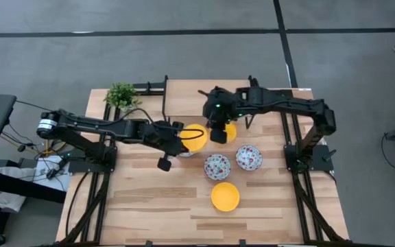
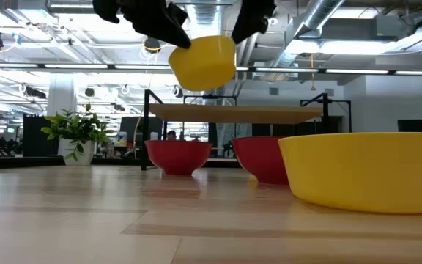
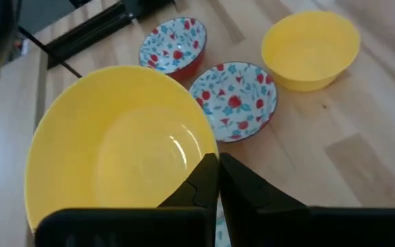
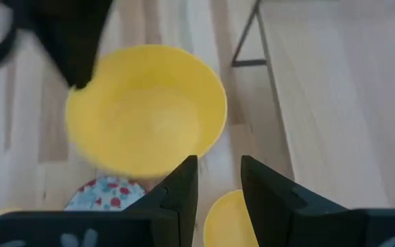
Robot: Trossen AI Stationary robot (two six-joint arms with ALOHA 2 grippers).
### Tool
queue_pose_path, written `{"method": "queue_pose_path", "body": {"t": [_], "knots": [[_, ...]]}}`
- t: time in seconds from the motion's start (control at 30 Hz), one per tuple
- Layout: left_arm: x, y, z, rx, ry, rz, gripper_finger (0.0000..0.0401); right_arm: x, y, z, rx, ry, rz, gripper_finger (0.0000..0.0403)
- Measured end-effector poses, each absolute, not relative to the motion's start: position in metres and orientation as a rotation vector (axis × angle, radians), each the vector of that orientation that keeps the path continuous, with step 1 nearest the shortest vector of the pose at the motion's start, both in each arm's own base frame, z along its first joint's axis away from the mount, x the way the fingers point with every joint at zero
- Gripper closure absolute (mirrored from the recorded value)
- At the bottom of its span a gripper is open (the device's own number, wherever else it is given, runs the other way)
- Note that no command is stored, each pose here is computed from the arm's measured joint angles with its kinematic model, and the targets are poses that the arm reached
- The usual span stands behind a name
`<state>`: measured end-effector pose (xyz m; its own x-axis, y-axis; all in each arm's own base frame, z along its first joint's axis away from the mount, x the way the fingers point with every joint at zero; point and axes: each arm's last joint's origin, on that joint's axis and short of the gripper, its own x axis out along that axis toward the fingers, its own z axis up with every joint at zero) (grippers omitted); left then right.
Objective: Pick & Place Mini bowls
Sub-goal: Put the left yellow bowl on the shelf
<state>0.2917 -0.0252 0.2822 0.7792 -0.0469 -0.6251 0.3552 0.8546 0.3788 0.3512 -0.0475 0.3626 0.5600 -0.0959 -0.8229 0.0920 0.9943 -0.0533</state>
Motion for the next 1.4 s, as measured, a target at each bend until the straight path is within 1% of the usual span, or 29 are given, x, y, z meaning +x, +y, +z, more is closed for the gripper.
{"method": "queue_pose_path", "body": {"t": [0.17,0.33,0.63,0.83,1.4], "knots": [[0.291,-0.027,0.282,0.562,0.646,-0.223,0.0391,0.365,-0.050,0.349,0.073,0.974,-0.162,0.0301],[0.291,-0.027,0.283,0.573,0.646,-0.224,0.0391,0.372,-0.048,0.344,0.079,0.970,-0.155,0.0301],[0.291,-0.027,0.283,0.587,0.651,-0.200,0.0391,0.374,-0.047,0.343,0.078,0.960,-0.153,0.0301],[0.291,-0.026,0.283,0.642,0.655,-0.190,0.0391,0.374,-0.047,0.343,0.078,0.961,-0.154,0.0301],[0.293,-0.025,0.285,0.658,0.643,-0.146,0.0391,0.372,-0.048,0.341,0.084,0.987,-0.163,0.0301]]}}
